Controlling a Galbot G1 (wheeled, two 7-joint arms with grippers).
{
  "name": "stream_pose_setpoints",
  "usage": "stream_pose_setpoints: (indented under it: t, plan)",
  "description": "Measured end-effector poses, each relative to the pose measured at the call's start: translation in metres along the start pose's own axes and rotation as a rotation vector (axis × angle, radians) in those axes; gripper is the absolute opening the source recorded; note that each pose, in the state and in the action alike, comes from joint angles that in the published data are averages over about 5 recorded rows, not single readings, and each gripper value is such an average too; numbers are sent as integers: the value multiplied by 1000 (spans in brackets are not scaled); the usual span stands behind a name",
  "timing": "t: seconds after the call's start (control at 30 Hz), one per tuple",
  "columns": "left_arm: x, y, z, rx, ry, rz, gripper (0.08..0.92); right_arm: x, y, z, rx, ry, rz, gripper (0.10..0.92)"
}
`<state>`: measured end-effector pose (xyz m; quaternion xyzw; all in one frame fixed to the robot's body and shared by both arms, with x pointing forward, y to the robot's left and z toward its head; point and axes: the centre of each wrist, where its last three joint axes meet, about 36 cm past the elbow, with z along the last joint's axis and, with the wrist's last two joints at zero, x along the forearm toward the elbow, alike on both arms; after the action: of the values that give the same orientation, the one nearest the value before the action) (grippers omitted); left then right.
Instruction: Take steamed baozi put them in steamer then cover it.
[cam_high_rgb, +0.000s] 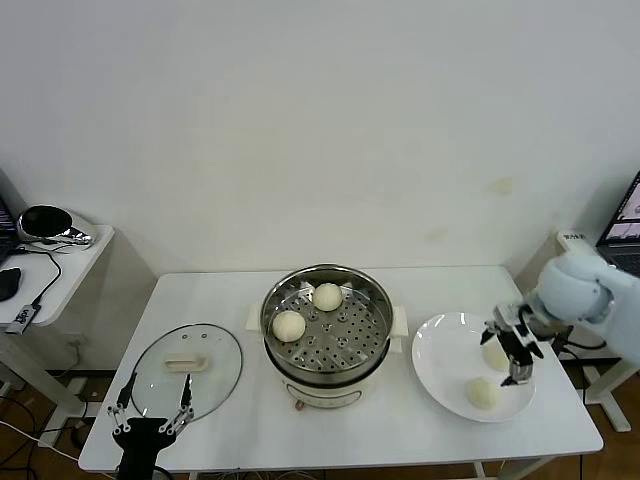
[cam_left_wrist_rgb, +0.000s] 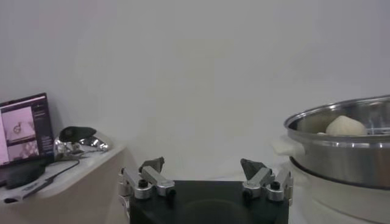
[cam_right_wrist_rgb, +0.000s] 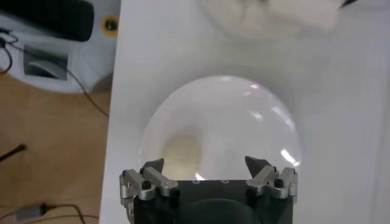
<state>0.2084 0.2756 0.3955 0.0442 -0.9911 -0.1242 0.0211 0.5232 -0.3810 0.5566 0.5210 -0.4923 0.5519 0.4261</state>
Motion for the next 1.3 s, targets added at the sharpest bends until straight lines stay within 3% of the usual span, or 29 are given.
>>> stream_pose_setpoints:
  t: [0.7,1.3]
  plan:
    - [7,3,1,-11,11,-14,823,-78,9,15,-21,24,-5,813]
    - [5,3,3,-8,10,-18,823,-100,-2,10,-56,4,-8,589]
